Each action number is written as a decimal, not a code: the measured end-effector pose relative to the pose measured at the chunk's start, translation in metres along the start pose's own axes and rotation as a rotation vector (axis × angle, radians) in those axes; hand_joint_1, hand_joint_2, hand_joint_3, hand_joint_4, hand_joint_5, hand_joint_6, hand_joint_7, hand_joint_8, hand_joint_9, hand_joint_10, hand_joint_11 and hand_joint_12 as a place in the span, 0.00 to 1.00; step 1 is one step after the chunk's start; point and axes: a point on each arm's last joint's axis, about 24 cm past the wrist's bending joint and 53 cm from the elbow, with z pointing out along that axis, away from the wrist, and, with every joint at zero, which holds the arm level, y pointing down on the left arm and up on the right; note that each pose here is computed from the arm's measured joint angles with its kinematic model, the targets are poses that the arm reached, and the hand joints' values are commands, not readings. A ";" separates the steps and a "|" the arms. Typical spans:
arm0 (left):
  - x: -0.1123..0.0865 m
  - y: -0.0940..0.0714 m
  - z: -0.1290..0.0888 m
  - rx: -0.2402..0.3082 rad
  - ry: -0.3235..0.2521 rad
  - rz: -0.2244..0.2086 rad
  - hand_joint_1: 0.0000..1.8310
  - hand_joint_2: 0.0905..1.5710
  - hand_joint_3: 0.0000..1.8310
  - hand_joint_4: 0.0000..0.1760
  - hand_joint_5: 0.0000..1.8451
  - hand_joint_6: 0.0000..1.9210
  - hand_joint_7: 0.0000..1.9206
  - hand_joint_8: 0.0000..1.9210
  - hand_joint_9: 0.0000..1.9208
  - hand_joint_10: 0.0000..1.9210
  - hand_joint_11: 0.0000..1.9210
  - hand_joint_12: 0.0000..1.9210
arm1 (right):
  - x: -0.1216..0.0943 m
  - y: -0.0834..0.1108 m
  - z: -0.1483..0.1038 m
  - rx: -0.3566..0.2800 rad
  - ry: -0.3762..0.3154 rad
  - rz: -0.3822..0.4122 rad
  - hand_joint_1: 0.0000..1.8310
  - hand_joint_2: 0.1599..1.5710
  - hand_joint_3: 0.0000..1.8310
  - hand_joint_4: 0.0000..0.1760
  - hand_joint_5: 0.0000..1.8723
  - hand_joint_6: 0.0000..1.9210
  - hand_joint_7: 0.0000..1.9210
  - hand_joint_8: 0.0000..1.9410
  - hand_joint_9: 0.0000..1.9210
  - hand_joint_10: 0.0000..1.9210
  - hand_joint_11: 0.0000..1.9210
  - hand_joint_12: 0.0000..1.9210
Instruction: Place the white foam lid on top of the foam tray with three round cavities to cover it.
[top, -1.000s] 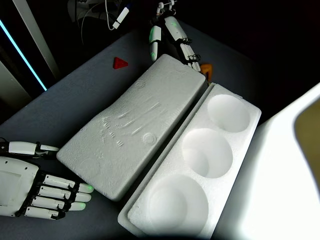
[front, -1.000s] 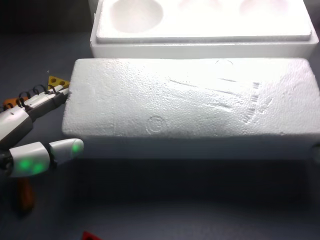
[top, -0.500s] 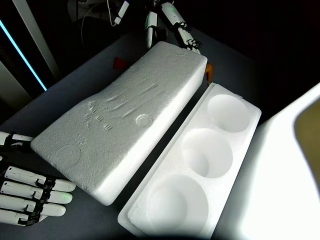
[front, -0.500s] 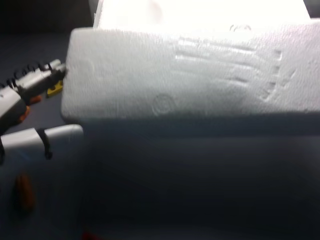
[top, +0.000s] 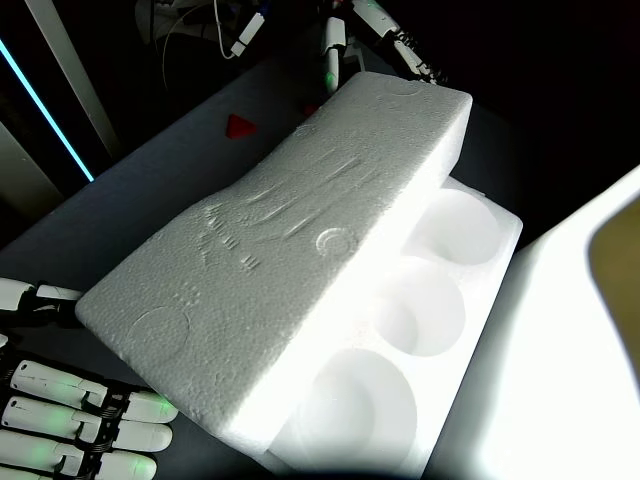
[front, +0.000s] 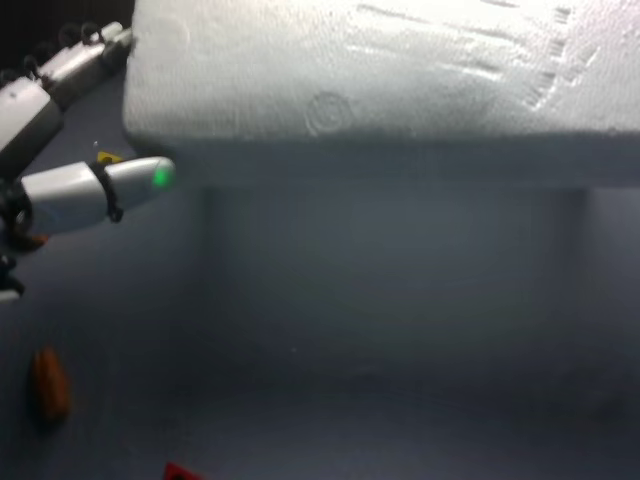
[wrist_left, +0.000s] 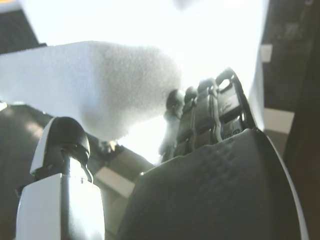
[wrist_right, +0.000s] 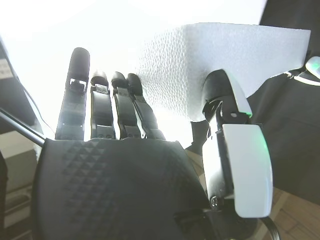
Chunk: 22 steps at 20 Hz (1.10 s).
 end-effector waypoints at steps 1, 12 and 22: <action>-0.004 -0.003 0.006 0.011 -0.006 0.006 0.40 0.71 0.00 0.00 0.14 0.00 0.01 0.00 0.00 0.00 0.00 0.28 | -0.004 0.000 0.005 -0.001 -0.003 -0.008 0.19 0.79 0.00 0.00 0.00 0.20 0.05 0.01 0.00 0.15 0.00 0.82; -0.026 -0.001 0.053 0.028 -0.082 -0.022 0.37 0.70 0.00 0.00 0.14 0.01 0.01 0.00 0.00 0.00 0.00 0.00 | -0.013 -0.007 0.059 0.034 0.006 -0.024 0.21 0.82 0.00 0.00 0.00 0.22 0.07 0.04 0.00 0.26 0.00 0.87; -0.027 0.008 0.063 -0.001 -0.084 -0.033 0.33 0.72 0.00 0.00 0.14 0.00 0.03 0.00 0.00 0.00 0.00 0.33 | -0.014 -0.009 0.069 0.050 0.014 -0.036 0.26 0.80 0.00 0.00 0.00 0.30 0.00 0.20 0.00 0.17 0.00 1.00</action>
